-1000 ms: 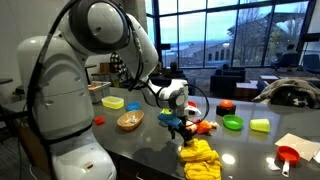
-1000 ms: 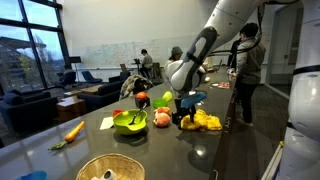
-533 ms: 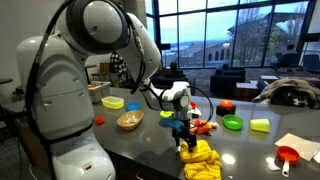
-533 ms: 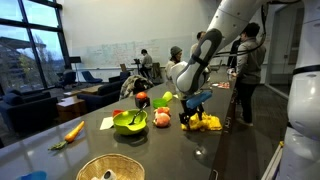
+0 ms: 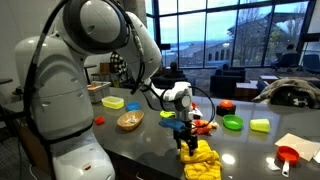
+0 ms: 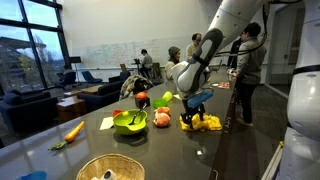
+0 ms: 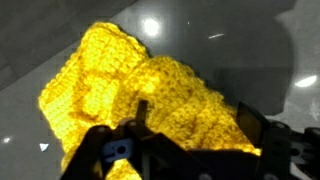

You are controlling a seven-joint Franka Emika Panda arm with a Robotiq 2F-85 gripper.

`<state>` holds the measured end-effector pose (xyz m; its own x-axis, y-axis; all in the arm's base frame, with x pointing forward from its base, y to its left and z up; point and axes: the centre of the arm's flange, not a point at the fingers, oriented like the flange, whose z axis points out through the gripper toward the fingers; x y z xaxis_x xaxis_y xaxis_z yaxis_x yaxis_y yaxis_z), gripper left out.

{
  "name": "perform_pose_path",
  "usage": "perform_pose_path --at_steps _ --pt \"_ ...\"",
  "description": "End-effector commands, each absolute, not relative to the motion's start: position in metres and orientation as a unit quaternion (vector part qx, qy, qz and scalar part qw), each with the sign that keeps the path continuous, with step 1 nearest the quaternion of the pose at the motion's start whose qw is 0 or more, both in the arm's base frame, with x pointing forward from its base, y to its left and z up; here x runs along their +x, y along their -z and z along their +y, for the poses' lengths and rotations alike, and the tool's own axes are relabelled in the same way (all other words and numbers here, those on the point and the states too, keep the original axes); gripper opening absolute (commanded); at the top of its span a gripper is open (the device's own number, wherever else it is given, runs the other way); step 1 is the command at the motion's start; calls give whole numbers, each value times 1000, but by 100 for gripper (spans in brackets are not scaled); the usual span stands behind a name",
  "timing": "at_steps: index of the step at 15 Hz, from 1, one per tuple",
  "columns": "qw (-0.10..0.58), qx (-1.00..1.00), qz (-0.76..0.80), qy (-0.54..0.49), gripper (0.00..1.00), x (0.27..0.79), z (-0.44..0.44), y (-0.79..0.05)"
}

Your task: Wipe the gray counter with the yellow cloth, slide the yellow cloth off the gray counter

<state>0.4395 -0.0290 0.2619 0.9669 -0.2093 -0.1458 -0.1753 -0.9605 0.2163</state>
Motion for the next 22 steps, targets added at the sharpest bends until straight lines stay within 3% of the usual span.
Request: perform_pose_path --at_steps 1,9,22 --pt "108 987 -93 78 61 437 -30 -270" --pt "84 991 -89 57 1 446 -32 -272" --pt "32 982 -172 72 1 450 -83 -224"
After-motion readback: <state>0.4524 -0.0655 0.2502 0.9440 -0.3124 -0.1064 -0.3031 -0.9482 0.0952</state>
